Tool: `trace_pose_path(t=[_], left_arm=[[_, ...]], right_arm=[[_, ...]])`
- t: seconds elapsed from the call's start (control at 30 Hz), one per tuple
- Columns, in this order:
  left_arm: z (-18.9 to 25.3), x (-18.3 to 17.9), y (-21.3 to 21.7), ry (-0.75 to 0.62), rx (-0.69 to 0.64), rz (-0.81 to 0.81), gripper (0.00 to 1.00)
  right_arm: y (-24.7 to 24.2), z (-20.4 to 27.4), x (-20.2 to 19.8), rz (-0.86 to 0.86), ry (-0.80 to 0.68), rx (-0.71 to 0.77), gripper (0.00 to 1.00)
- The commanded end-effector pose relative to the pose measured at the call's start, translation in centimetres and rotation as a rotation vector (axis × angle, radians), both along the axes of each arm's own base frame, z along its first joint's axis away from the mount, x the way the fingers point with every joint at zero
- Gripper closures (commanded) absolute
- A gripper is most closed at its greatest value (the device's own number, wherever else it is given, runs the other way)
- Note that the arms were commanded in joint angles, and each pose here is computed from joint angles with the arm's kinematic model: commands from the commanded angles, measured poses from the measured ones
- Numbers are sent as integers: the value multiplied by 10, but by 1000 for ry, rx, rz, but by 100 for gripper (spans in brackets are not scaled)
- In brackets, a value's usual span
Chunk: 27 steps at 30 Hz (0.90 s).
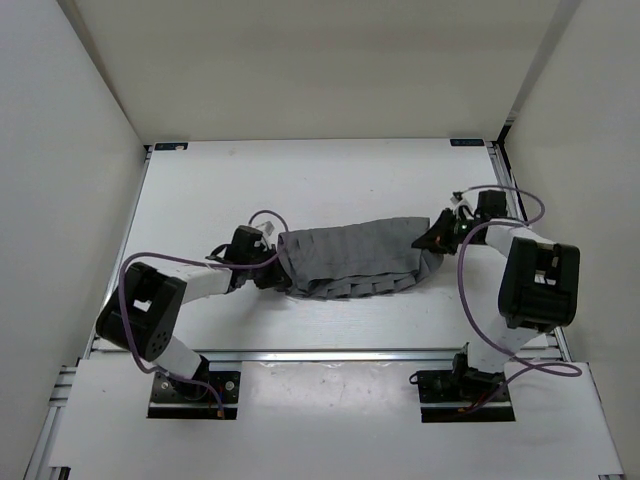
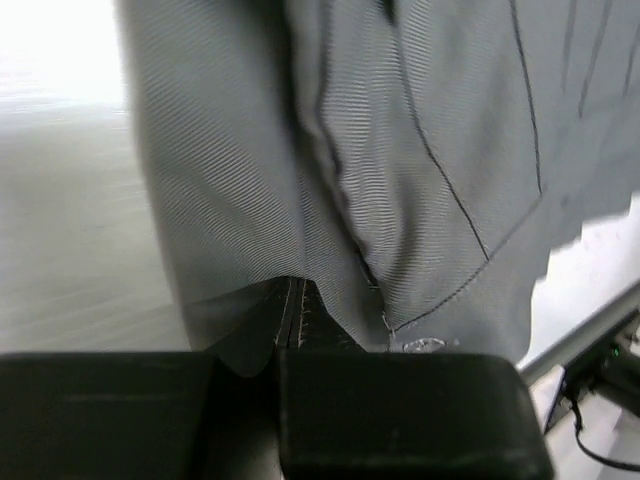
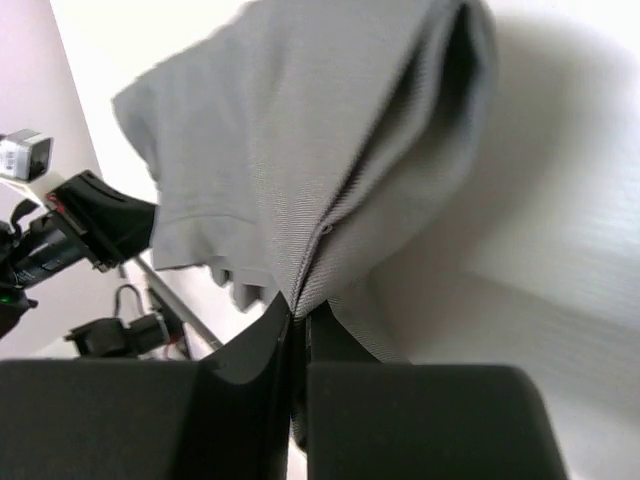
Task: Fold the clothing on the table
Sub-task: Fold the skirt
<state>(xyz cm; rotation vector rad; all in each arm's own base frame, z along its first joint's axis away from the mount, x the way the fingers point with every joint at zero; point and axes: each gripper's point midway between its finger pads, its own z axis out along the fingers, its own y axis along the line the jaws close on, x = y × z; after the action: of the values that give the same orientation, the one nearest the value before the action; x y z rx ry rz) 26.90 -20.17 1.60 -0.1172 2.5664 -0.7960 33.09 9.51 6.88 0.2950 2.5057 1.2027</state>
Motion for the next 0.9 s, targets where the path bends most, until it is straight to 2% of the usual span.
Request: trace_pose_path(t=[0.0, 0.17, 0.33, 0.53, 0.63, 0.87], left_arm=[[6, 0, -29, -3, -44, -53, 96], [8, 9, -44, 4, -88, -69, 95], [15, 24, -44, -17, -101, -51, 95], [10, 23, -29, -6, -101, -23, 95], [12, 24, -23, -9, -107, -4, 96], [10, 21, -13, -6, -99, 19, 95]], right_arm=[[4, 47, 6, 71, -111, -96, 100], [60, 98, 11, 184, -209, -103, 100], [124, 113, 4, 300, -225, -33, 100], [201, 102, -12, 462, -189, 69, 100], [225, 84, -11, 510, -134, 89, 100], [270, 83, 0, 570, -142, 124, 100]])
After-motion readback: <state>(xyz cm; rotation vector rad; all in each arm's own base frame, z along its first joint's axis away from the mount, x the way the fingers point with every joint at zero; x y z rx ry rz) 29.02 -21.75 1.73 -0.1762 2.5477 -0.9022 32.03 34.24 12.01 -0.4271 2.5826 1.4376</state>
